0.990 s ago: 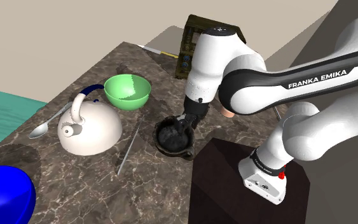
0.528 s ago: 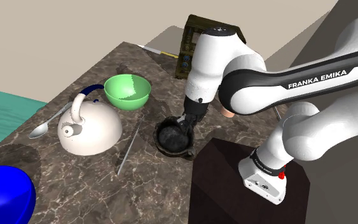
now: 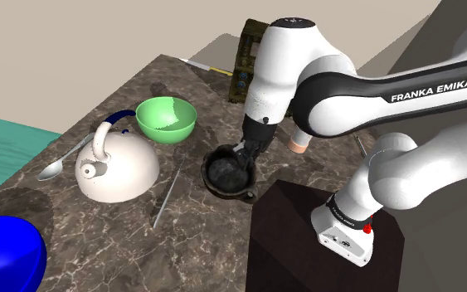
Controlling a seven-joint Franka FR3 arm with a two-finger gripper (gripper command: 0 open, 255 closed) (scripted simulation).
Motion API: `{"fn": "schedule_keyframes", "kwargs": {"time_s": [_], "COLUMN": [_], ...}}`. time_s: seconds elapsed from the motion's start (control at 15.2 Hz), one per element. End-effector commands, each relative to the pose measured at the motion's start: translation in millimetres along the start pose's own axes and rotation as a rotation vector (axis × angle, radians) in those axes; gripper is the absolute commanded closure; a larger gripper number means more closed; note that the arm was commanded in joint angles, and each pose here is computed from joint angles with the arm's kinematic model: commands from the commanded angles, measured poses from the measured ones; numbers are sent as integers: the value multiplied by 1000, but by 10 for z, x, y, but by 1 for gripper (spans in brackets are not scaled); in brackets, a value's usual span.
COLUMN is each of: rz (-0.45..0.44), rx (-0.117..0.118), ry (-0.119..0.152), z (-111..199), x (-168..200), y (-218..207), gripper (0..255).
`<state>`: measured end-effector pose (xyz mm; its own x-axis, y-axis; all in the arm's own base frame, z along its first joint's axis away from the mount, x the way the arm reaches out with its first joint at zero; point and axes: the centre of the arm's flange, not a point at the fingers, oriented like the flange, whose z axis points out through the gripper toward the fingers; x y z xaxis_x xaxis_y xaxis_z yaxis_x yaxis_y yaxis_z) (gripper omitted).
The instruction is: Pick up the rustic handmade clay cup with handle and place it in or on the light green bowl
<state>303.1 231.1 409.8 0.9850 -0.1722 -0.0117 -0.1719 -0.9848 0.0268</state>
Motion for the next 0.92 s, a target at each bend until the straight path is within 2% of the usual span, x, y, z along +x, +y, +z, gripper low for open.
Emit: {"fn": "schedule_keyframes", "kwargs": {"time_s": [0.0,0.86], "rz": [0,0], "rx": [0,0], "ry": [0,0], "z": [-102,-788], "x": [1,-7], "y": [-4,14], "gripper": [255,255]}}
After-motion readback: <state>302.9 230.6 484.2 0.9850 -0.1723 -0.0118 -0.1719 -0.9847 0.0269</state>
